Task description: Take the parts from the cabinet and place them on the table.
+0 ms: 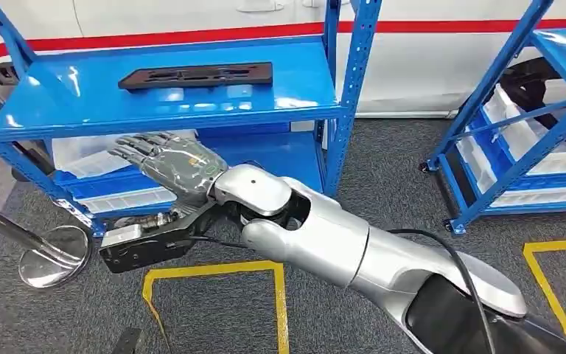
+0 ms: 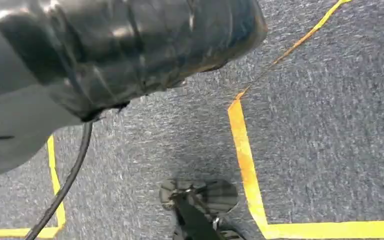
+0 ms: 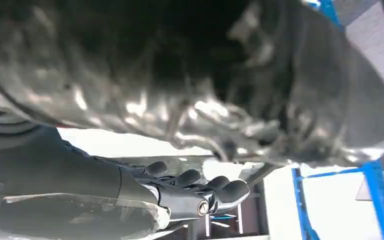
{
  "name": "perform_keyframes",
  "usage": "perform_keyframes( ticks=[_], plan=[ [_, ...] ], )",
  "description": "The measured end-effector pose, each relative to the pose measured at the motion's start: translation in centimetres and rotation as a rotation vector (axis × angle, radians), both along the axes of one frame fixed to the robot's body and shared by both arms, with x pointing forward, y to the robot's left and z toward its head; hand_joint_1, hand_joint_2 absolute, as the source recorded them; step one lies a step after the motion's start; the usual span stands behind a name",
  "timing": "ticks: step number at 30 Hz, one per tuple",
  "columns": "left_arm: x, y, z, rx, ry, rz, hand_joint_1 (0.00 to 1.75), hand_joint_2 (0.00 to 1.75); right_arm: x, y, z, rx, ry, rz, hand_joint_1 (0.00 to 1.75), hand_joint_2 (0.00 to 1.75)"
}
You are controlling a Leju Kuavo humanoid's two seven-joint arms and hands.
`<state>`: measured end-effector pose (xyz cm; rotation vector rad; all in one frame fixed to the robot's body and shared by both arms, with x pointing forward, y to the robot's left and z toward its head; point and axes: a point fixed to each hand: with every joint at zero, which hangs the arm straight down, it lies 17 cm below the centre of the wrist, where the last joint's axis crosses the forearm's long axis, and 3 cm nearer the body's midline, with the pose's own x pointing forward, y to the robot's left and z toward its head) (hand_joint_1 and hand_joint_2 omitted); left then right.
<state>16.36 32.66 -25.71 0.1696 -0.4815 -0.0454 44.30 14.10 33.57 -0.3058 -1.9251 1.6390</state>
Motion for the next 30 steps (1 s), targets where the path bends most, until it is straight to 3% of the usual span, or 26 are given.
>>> perform_keyframes(
  ticks=[8, 30],
  plan=[
    [-0.8, -0.8, -0.5, -0.01, 0.065, -0.015, 0.0, 0.0, -0.5, 0.4, 0.9, 0.012, -0.018, 0.019, 0.0, 0.0],
    [-0.2, 0.0, -0.2, 0.025, 0.031, -0.052, 0.0, 0.0, -0.4, 0.8, 0.8, 0.051, -0.02, 0.021, 0.0, 0.0]
  ],
)
